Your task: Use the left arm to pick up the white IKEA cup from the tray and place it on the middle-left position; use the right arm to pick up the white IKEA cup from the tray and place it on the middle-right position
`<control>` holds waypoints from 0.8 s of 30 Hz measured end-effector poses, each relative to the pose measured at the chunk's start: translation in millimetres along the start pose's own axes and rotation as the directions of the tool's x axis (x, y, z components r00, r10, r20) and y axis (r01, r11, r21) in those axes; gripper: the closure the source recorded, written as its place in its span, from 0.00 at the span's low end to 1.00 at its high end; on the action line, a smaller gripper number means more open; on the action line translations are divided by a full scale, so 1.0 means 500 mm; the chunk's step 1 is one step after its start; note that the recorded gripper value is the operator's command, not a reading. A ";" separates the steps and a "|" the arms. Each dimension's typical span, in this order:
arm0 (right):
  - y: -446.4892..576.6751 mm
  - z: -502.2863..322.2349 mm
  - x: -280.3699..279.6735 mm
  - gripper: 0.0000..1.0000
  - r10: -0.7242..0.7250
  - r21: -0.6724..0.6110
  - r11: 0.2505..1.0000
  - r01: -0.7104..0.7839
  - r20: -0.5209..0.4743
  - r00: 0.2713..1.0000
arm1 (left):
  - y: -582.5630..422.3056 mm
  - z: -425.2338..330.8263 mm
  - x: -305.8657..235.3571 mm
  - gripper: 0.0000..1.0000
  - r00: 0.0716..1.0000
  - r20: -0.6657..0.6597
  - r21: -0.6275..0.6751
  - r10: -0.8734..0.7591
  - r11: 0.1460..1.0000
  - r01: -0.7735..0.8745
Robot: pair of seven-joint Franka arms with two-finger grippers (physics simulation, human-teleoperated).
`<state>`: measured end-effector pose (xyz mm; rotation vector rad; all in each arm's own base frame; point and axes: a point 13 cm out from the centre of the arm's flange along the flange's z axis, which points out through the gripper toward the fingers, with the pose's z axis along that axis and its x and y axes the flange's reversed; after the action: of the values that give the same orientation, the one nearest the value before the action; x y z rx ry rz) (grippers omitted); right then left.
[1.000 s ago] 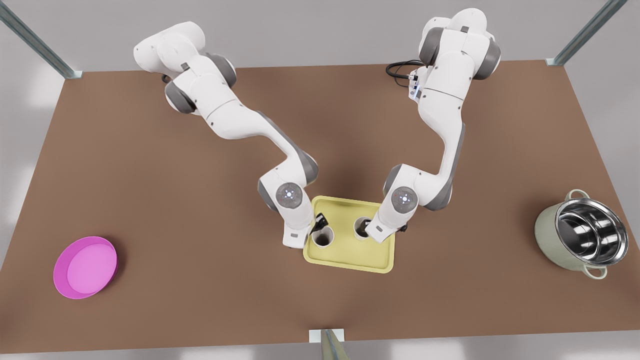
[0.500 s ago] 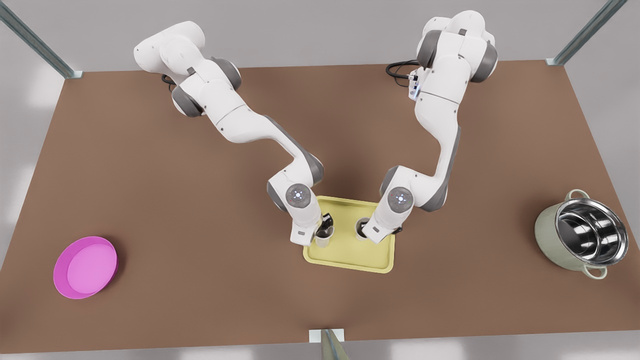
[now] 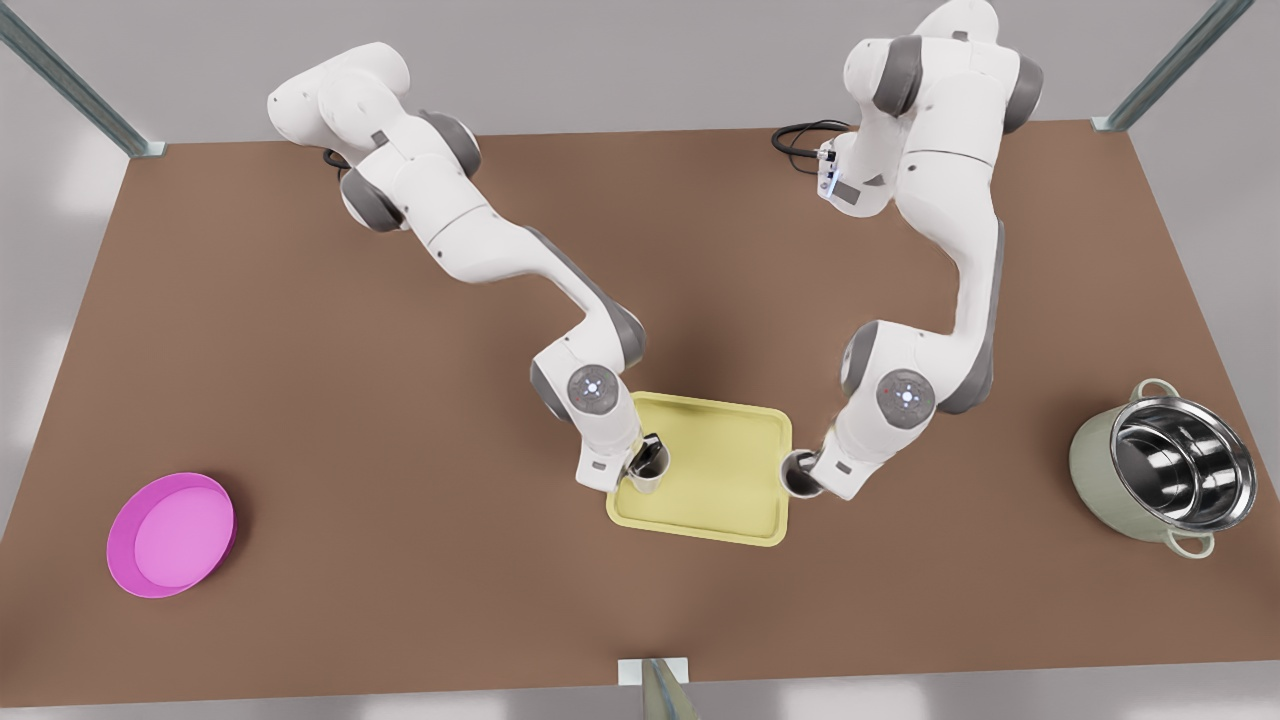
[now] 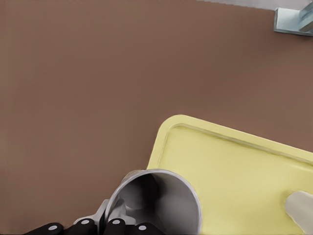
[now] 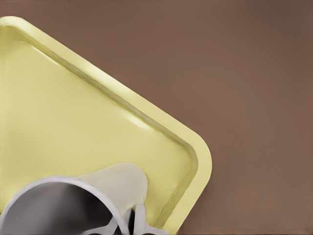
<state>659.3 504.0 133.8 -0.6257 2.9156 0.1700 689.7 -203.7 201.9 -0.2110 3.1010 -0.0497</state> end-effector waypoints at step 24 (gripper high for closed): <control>-0.782 -0.270 0.146 0.86 0.116 0.011 0.993 -0.117 -0.266 0.957 | 0.424 0.102 -0.092 0.90 0.990 -0.027 0.178 0.137 0.975 -0.130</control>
<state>738.7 101.2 223.2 -0.5124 3.2151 0.1147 708.3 11.1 145.3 0.0036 3.1167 -0.3266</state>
